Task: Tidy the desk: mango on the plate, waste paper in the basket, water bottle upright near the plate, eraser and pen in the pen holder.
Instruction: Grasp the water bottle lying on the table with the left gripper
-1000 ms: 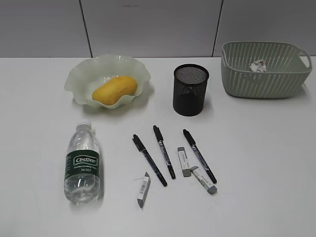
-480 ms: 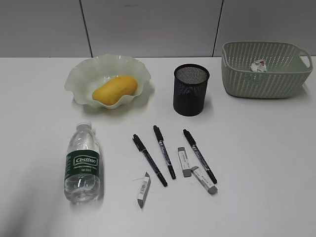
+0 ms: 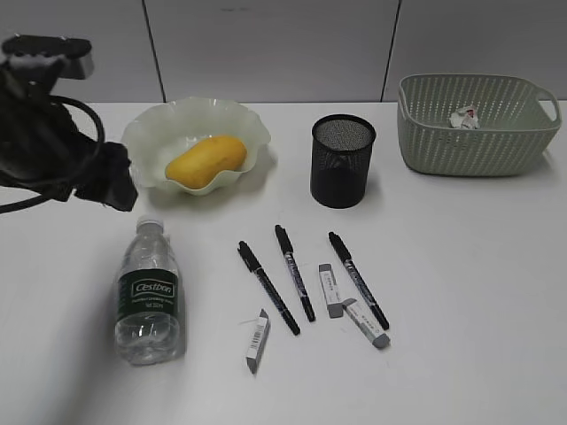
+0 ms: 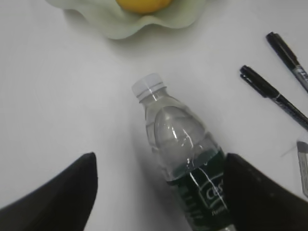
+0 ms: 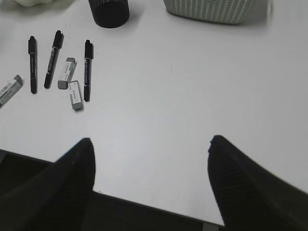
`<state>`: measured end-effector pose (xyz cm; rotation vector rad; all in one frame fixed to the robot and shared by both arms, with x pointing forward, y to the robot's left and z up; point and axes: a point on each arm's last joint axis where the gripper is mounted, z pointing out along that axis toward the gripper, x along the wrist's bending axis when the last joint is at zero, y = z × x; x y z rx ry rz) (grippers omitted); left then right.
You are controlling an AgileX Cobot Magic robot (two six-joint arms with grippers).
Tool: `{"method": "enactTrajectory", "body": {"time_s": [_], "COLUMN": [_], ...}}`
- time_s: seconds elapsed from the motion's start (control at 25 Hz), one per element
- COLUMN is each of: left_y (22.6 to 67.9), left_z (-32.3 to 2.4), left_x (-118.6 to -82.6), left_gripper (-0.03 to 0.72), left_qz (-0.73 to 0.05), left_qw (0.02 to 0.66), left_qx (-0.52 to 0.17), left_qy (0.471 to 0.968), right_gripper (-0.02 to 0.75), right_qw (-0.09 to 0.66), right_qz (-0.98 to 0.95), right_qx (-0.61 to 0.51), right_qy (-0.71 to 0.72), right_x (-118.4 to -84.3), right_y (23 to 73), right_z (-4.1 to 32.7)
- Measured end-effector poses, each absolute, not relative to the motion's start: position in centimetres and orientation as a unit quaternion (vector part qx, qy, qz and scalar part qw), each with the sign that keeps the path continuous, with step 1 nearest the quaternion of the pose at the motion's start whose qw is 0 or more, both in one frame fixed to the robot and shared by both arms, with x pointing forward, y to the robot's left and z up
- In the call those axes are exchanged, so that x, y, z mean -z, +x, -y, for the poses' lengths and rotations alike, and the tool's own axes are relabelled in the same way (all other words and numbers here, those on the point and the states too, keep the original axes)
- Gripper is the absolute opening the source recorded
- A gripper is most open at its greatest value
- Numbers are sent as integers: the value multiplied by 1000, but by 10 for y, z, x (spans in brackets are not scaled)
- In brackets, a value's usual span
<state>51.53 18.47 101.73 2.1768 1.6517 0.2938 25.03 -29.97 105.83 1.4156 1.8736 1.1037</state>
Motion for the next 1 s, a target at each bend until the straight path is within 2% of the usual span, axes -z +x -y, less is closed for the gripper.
{"method": "enactTrajectory", "body": {"time_s": [0.12,0.28,0.52,0.76,0.84,1.0], "left_y": [537,551,559,563,564,564], "left_z": [-177,-171,-166,-158,-157,-158], "left_x": [-996,-968,-944,-922,-915,-912], "left_gripper": [659,665,654,629,586,419], "left_qz": [-636,-691,-732,-743,-744,-743], "left_qw": [154,121,117,113,109,105], "left_qx": [-79,-52,-30,-12,-9,-11], "left_qy": [752,711,671,660,659,661], "right_gripper": [573,573,573,573,573,571], "right_qw": [270,270,270,270,270,270], "right_qz": [-695,-695,-695,-695,-695,-695], "right_qx": [-410,-410,-410,-410,-410,-410], "right_qy": [525,525,525,525,525,525], "right_x": [-1058,-1058,-1058,-1058,-1058,-1058], "right_y": [250,250,250,250,250,250], "right_z": [300,300,300,300,300,300]}}
